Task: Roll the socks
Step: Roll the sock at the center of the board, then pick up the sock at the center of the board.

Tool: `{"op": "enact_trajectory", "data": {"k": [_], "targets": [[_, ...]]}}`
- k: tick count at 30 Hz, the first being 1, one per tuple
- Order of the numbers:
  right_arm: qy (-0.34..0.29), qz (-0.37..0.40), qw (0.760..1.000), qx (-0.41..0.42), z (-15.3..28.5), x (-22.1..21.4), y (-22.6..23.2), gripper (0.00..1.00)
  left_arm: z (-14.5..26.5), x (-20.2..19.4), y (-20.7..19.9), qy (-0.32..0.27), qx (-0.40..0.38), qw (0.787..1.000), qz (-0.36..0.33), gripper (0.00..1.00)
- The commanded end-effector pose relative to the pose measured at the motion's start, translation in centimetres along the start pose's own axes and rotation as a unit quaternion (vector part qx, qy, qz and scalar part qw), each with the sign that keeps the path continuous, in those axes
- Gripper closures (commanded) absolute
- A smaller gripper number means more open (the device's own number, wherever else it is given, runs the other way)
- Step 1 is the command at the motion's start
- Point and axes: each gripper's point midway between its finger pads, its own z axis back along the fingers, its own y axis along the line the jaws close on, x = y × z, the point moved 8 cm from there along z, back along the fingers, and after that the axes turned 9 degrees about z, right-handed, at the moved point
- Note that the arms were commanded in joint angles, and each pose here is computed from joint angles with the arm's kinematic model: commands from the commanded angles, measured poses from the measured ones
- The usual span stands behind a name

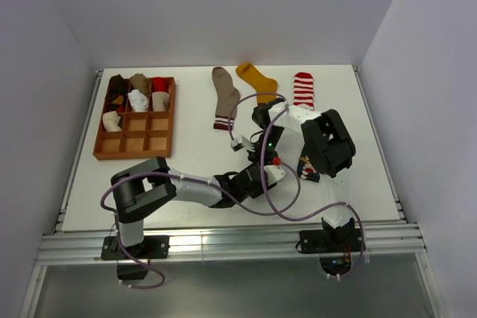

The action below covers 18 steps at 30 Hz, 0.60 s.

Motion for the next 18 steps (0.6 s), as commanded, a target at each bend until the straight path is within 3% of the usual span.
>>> {"op": "enact_trajectory", "data": {"k": [1,4,6,7,11,18], "targets": [[0.066,0.021,0.995,0.067,-3.5,-1.0,1.1,0.81,-2.8,1.6,1.7,-0.033,0.014,0.997,0.068,0.48],[0.066,0.019,0.995,0.071,-3.5,-1.0,1.1,0.8,-3.0,1.4,1.6,-0.024,0.013,0.997,0.068,0.59],[0.065,0.018,0.995,0.072,-3.5,-1.0,1.1,0.8,-3.2,1.1,1.5,-0.016,0.011,0.998,0.065,0.74],[0.064,0.018,0.995,0.073,-3.5,-1.0,1.1,0.8,-3.4,0.8,1.4,-0.01,0.012,0.998,0.063,0.99],[0.064,0.014,0.995,0.07,-3.6,-1.0,1.1,0.79,-3.9,0.3,1.1,0.009,0.007,0.998,0.057,1.0],[0.031,0.008,0.998,0.048,-2.5,-0.5,1.7,0.59,-3.8,-0.8,1.0,0.034,-0.003,0.996,0.085,1.0]]}}
